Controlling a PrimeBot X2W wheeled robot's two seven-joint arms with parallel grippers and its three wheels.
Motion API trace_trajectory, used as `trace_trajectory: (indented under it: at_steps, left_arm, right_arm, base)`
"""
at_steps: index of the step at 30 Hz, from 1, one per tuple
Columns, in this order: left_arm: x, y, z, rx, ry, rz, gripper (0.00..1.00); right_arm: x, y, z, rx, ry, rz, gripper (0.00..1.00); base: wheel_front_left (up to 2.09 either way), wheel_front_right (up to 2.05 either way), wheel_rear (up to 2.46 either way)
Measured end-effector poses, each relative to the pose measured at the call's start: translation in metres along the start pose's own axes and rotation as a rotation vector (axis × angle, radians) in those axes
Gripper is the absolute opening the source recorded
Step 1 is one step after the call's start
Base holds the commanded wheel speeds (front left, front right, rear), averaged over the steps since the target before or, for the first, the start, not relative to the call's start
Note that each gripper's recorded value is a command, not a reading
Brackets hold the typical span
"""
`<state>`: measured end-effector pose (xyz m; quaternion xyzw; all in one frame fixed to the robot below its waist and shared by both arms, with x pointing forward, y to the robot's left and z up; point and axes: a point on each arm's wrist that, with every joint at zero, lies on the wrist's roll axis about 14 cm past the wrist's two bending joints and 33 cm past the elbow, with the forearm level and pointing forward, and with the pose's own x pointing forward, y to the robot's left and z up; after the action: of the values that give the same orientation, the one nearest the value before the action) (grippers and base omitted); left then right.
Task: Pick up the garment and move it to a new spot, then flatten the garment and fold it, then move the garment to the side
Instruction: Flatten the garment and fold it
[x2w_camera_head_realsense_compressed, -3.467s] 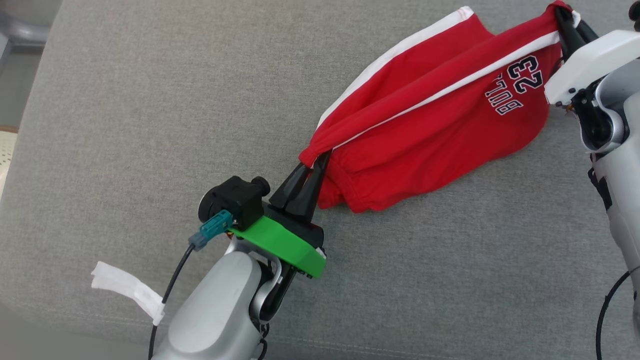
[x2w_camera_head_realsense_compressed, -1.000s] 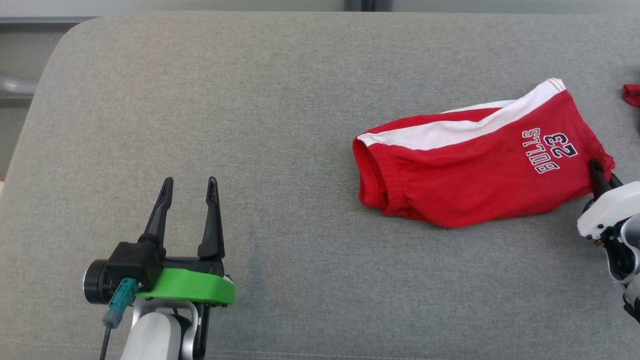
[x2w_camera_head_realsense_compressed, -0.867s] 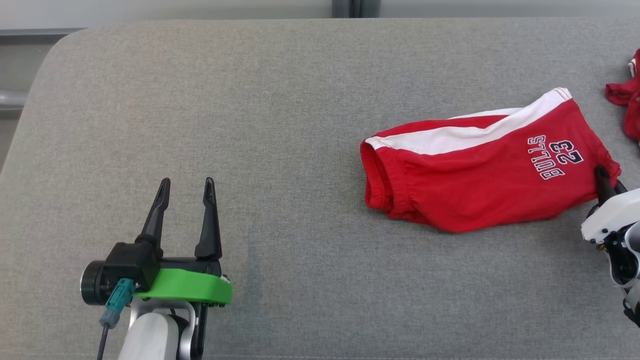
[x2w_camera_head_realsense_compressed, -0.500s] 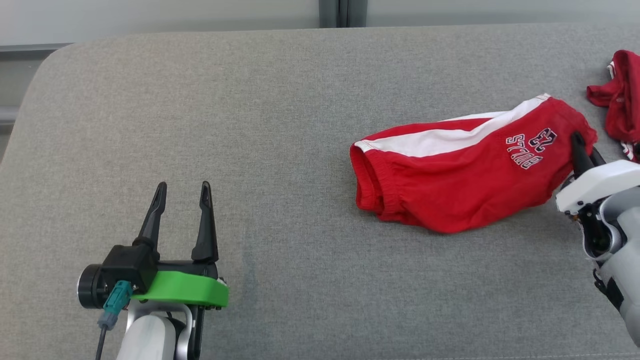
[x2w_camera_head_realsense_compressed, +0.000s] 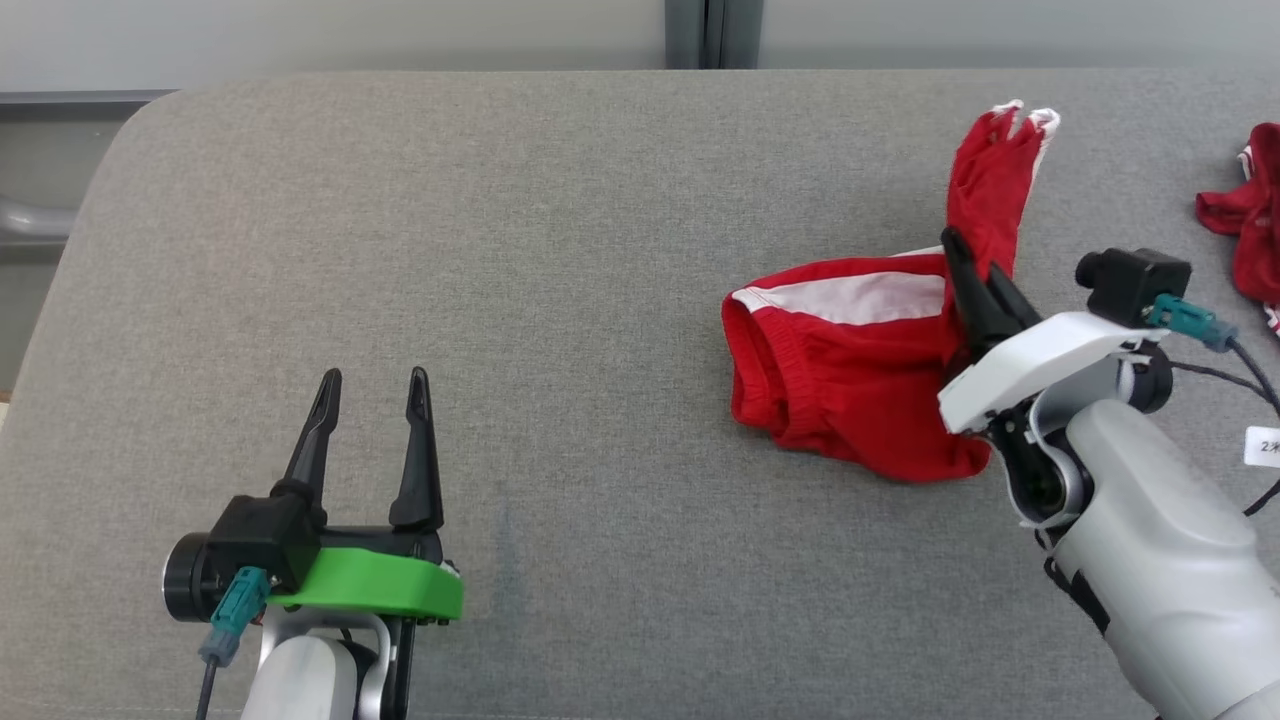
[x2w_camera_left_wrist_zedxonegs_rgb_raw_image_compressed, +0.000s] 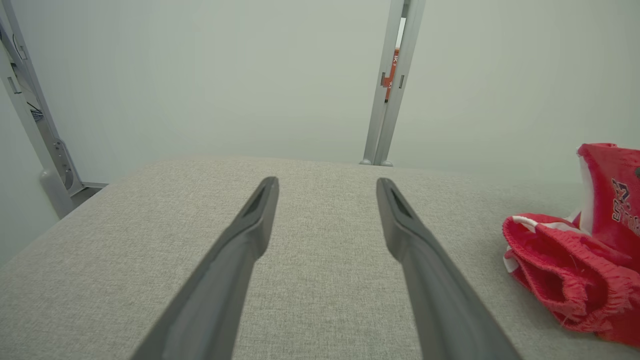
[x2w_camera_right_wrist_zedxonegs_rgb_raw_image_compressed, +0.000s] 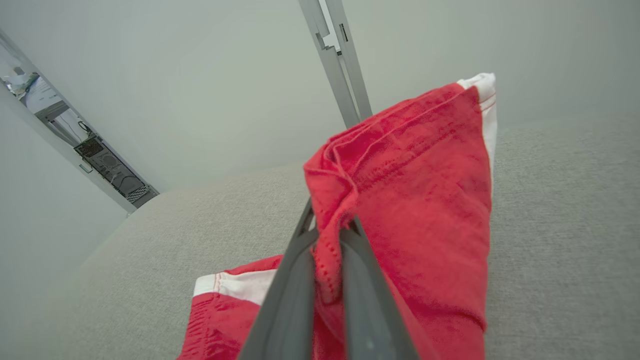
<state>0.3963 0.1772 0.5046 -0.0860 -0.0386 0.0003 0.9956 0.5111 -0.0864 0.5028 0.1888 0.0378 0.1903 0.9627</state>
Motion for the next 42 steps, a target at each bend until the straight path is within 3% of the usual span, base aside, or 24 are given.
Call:
trace_trajectory:
  at_steps: [11,19,26,31,32,33,34,42]
  left_arm:
    - [-0.004,0.006,-0.002,-0.011,0.008,0.029,1.00]
    - [-0.006,0.011,-0.004,-0.015,0.015,0.051,1.00]
    - [-0.007,0.009,-0.003,-0.022,0.013,0.049,1.00]
    - [-0.008,0.008,-0.002,-0.024,0.011,0.044,1.00]
    - [-0.008,0.007,-0.002,-0.024,0.012,0.043,1.00]
    - [-0.008,0.007,-0.002,-0.024,0.012,0.042,1.00]
    - [-0.008,0.006,-0.003,-0.025,0.012,0.040,1.00]
    - [-0.008,0.004,-0.004,-0.026,0.018,0.035,1.00]
  right_arm:
    - [-0.023,0.071,-0.075,0.004,0.163,0.201,0.00]
    - [-0.038,0.087,-0.079,0.027,0.146,0.256,0.00]
    - [-0.050,0.103,-0.070,-0.038,0.103,0.320,0.00]
    - [-0.066,0.100,-0.090,-0.053,0.165,0.315,0.00]
    - [-0.067,0.099,-0.092,-0.052,0.171,0.310,0.20]
    - [-0.068,0.098,-0.093,-0.052,0.174,0.305,0.89]
    - [-0.068,0.098,-0.092,-0.049,0.171,0.303,1.00]
    - [-0.053,0.095,-0.043,-0.043,0.013,0.286,1.00]
  base:
    - [0.00,0.00,0.00]
    - [0.00,0.00,0.00]
    - [0.00,0.00,0.00]
    - [0.00,0.00,0.00]
    - [0.00,0.00,0.00]
    - [0.00,0.00,0.00]
    - [0.00,0.00,0.00]
    - [0.00,0.00,0.00]
